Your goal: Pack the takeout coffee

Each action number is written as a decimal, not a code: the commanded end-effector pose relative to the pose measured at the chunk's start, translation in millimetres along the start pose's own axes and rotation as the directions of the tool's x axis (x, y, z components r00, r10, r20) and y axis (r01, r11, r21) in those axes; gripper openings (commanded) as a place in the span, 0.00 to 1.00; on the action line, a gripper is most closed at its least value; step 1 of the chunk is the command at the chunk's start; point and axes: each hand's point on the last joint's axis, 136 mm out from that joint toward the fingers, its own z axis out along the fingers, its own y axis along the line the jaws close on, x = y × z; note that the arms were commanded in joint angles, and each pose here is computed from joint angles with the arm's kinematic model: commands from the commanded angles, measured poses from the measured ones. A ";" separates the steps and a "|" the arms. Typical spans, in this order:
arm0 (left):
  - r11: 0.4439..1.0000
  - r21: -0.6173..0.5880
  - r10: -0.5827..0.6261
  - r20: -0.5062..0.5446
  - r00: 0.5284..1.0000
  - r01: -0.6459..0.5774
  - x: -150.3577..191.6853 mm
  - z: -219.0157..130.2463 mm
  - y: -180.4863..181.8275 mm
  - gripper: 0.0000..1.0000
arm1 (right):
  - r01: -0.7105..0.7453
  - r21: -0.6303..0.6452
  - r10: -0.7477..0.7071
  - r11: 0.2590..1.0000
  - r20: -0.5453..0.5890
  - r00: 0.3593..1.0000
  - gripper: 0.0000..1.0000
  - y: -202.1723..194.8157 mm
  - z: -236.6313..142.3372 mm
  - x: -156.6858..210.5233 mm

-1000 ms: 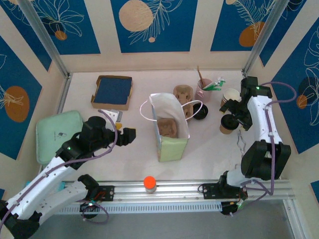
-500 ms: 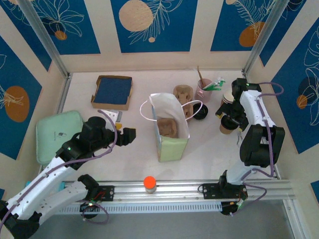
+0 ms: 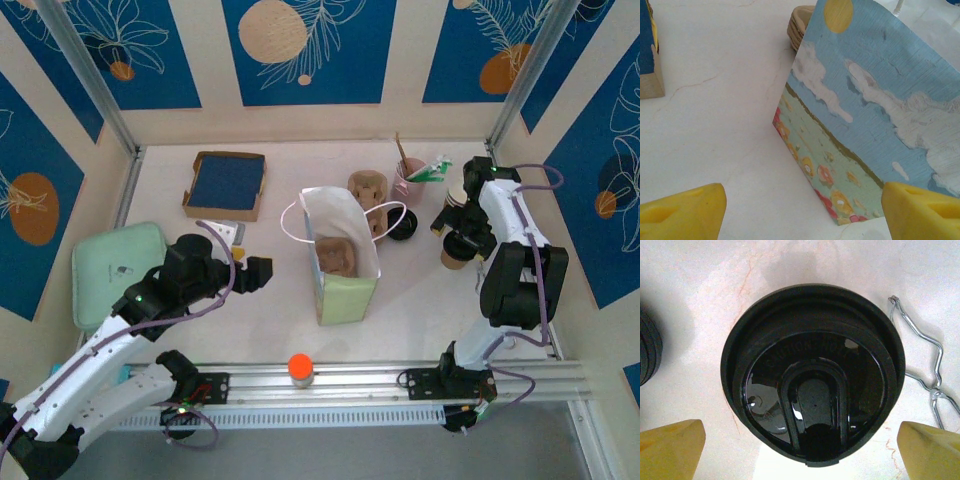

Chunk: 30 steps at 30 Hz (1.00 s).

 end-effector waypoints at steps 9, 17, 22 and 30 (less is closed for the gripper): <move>1.000 -0.010 0.008 0.013 1.000 -0.008 -1.4 -1.2 2.4 0.81 | 0.007 -0.020 -0.007 1.000 -0.018 1.000 0.99 -0.7 13.0 -5.7; 1.000 -0.021 0.016 0.004 1.000 -0.016 0.0 0.3 4.2 0.81 | 0.018 -0.015 -0.019 1.000 -0.032 0.999 0.99 1.5 25.3 -9.2; 1.000 -0.023 0.018 0.005 1.000 -0.018 0.1 -1.0 4.7 0.81 | 0.022 -0.013 -0.022 1.000 -0.042 0.999 0.99 3.5 32.1 -11.2; 1.000 -0.021 0.023 0.009 1.000 -0.023 -1.6 -0.7 3.9 0.81 | 0.027 -0.010 -0.028 1.000 -0.045 0.999 1.00 4.8 37.0 -11.7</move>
